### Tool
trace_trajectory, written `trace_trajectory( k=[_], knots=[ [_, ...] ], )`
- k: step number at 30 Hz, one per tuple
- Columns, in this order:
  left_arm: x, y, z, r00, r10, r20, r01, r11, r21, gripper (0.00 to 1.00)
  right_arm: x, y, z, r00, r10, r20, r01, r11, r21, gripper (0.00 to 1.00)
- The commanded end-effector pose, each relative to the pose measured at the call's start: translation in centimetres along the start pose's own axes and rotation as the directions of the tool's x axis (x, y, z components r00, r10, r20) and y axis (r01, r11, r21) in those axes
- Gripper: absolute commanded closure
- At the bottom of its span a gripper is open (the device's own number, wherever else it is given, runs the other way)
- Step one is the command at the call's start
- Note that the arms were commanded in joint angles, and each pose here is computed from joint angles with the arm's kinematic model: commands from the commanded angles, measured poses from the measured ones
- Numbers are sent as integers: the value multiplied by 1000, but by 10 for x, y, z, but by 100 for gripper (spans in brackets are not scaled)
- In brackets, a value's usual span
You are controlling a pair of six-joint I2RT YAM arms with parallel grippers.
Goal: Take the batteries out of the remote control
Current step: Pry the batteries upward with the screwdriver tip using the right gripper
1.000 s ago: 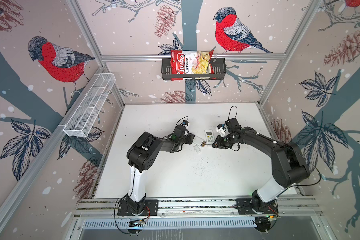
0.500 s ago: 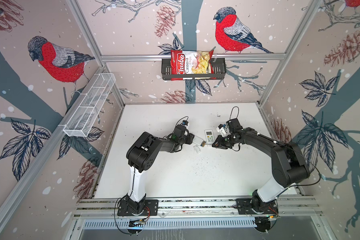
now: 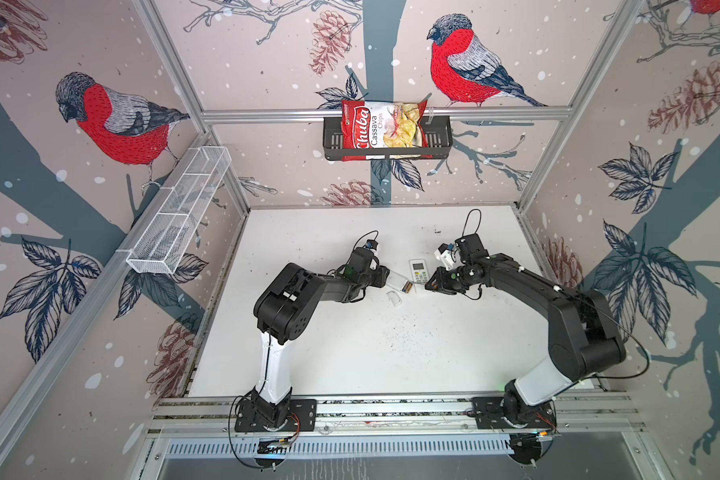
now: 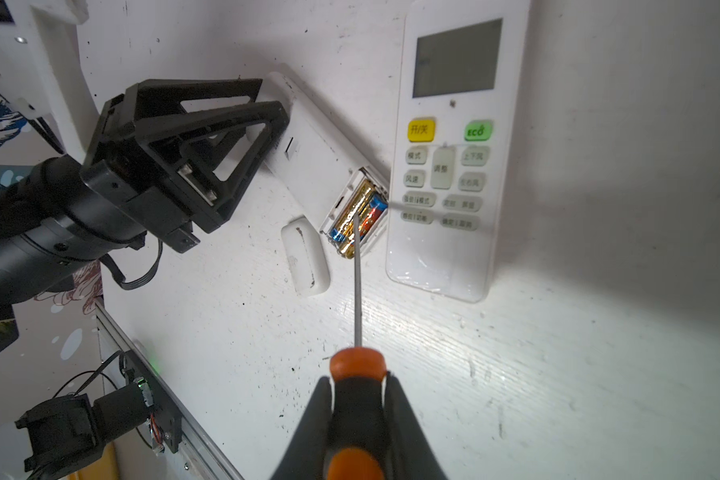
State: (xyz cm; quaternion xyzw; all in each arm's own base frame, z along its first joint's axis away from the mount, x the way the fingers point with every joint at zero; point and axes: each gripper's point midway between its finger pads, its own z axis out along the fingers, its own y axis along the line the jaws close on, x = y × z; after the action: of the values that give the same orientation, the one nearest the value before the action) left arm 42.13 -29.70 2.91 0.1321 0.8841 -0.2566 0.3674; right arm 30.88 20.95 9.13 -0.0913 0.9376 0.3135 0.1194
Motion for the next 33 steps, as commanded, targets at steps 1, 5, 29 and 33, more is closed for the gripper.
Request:
trace_trajectory(
  k=[1, 5, 29, 33],
  knots=[
    [39, 7, 1, 989, -37, -142, 34, 999, -27, 51, 7, -1, 4, 1000, -12, -22, 13, 1000, 16, 100],
    [40, 8, 1, 989, -38, -144, 34, 999, -31, 51, 12, -1, 9, 999, -17, -34, 17, 1000, 13, 100],
    [42, 10, 3, 989, -40, -145, 35, 999, -34, 51, 11, -6, 4, 1000, -18, -24, 19, 999, 40, 100],
    [44, 10, 3, 988, -41, -149, 36, 999, -33, 52, 11, -5, 6, 1000, -18, -24, 19, 999, 30, 100]
  ],
)
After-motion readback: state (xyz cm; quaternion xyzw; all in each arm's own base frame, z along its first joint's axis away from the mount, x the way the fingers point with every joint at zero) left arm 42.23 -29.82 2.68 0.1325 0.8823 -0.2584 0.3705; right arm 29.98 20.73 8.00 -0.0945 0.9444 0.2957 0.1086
